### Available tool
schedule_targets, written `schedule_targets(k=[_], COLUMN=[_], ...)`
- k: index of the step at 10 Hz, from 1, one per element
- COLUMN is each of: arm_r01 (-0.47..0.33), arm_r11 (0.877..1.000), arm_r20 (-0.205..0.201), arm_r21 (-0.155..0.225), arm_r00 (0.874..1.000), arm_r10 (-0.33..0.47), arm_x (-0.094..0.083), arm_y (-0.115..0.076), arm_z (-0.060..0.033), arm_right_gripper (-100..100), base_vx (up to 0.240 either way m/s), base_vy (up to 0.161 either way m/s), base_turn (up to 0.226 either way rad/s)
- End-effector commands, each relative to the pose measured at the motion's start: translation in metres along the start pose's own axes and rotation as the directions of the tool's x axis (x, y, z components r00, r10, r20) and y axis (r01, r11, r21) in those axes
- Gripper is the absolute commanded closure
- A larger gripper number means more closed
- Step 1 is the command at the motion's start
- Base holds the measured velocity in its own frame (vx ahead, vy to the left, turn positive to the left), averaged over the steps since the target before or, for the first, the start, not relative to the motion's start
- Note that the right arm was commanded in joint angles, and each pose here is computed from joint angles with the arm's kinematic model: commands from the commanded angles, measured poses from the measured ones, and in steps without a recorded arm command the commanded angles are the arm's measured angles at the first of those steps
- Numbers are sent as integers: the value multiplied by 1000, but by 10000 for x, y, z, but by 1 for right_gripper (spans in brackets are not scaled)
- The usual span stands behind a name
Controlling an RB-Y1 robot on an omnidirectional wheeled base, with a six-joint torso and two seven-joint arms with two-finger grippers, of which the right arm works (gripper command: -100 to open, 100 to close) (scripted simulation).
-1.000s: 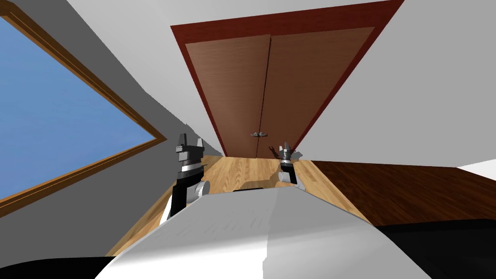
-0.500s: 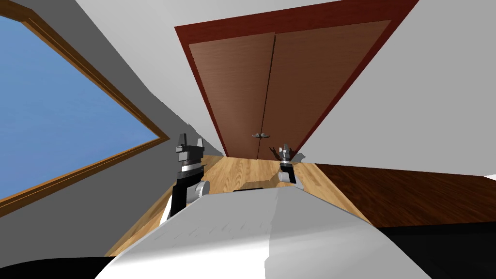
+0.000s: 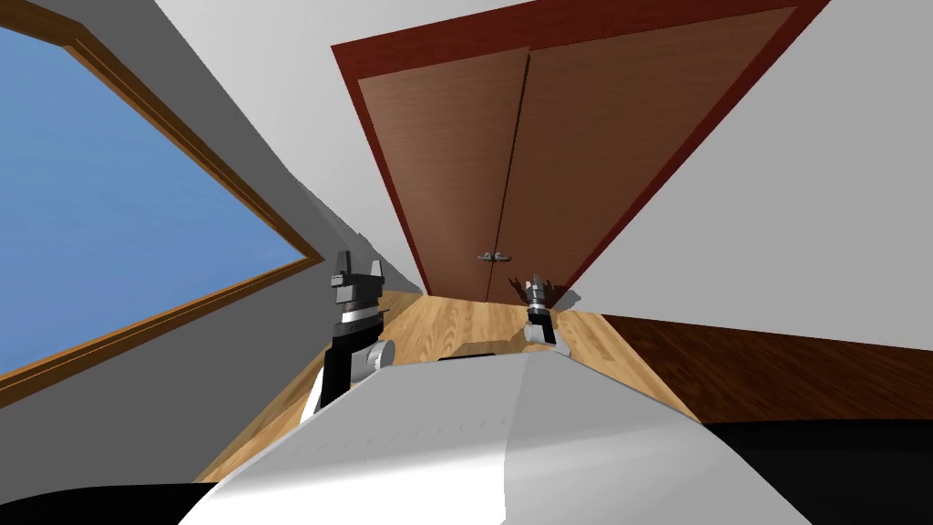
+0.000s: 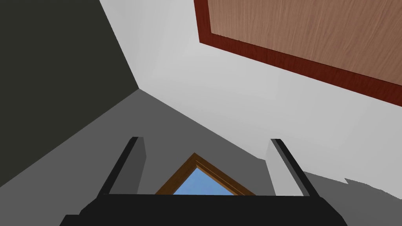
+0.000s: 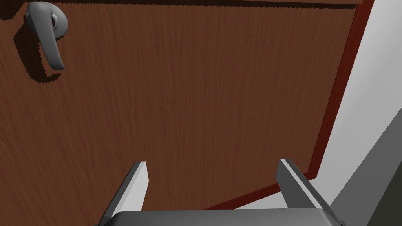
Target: Pull the door open
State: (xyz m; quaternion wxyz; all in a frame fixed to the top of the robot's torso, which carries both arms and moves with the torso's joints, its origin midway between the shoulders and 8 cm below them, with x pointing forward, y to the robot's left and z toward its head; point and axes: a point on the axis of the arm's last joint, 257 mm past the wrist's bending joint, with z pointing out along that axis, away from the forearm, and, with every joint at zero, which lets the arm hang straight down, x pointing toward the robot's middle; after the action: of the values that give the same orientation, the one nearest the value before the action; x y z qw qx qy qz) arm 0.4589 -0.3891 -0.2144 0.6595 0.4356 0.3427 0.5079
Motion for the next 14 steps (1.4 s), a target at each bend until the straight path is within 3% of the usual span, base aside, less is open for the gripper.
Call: schedule_targets(k=[1,6,12,14], arm_r01=[6,15,20,20], arm_r11=[1000,996,983,980], arm_r20=[12,41,79,86], arm_r21=[27,88,181,197], arm_r00=[1000,999,996,996], arm_r10=[-6,-19,-35,-38], arm_x=[-53,-199,-370,-398], arm_y=[-138,-444,-856,-922], arm_z=[-42,-90,-233,-259], arm_right_gripper=[-100,-100,-100,-100], base_vx=[86,77,79,77], base_vy=[-19,-18,-28,-28], base_turn=[110,73,84,54])
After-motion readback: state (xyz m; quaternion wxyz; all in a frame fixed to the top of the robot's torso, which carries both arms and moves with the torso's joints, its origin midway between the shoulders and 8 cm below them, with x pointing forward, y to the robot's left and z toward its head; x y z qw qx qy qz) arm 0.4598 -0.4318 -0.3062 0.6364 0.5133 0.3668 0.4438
